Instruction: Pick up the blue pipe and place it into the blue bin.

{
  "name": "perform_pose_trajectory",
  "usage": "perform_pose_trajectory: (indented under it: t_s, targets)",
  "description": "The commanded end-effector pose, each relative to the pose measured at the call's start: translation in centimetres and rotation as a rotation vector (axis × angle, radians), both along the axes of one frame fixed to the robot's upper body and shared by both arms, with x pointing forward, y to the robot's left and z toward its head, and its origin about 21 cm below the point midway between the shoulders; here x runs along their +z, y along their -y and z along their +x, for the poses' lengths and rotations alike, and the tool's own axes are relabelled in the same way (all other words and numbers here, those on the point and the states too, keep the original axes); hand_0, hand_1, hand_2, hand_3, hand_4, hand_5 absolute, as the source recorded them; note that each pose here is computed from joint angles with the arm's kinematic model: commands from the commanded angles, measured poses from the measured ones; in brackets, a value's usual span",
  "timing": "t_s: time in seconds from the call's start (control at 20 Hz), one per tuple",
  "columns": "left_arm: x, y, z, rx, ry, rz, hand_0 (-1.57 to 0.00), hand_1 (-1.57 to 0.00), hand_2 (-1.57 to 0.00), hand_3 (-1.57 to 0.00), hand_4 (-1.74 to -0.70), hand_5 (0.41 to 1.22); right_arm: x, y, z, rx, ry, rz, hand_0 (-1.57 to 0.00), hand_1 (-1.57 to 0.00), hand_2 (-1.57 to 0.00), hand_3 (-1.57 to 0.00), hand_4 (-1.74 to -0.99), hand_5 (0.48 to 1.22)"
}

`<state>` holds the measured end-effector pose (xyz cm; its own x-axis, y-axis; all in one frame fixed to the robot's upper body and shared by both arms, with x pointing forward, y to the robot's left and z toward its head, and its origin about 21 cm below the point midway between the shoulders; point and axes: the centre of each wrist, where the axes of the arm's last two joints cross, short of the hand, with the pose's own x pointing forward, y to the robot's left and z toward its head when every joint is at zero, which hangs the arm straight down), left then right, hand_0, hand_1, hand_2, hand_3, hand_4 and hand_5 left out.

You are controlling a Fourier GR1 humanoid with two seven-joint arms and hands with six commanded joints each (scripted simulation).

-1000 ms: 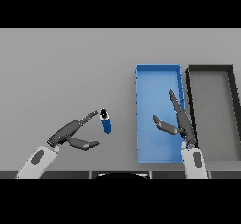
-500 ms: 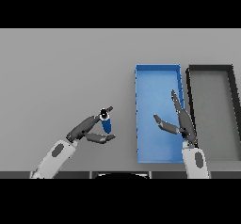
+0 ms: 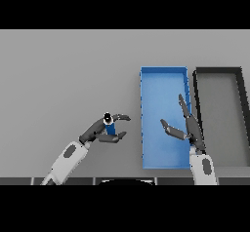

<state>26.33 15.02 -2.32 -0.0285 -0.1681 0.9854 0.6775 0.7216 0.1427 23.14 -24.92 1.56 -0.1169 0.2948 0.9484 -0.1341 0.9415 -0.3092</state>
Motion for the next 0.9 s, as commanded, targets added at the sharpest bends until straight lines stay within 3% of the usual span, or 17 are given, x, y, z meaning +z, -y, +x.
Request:
perform_pose_trajectory:
  t_s: [0.0,0.15,0.3,0.5,0.85]
  targets:
    - [-0.3,0.2,-0.2,-0.001,-0.015,-0.026,-0.18,-0.41,-0.58,-0.59,-1.3,0.784,0.0,-0.2,0.1,0.004,-0.004,-0.007,0.0,0.0,0.0,0.0,-1.192,0.56]
    - [-0.1,0.7,-0.5,0.006,0.004,-0.045,-0.83,-0.98,-1.06,-1.02,-1.5,0.997,-0.2,0.2,0.2,-0.002,-0.009,-0.014,0.0,0.0,0.0,0.0,-1.184,0.562]
    - [-0.3,1.1,-1.5,-0.016,0.012,-0.052,-1.19,-1.27,-1.31,-1.26,-1.62,1.106,0.0,-0.3,0.0,0.005,0.0,-0.01,0.0,0.0,0.0,0.0,-1.178,0.561]
    - [0.0,1.8,-1.6,-0.022,0.062,-0.045,-1.42,-1.45,-1.46,-1.44,-1.52,1.174,0.1,-0.1,0.5,-0.002,-0.02,-0.02,0.0,0.0,0.0,0.0,-1.174,0.558]
    - [3.2,4.1,-1.0,-0.043,0.187,-0.192,-1.54,-1.54,-1.55,-1.54,-1.48,1.211,-0.1,-0.2,0.6,0.0,-0.013,-0.041,0.0,0.0,0.0,0.0,-1.144,0.551]
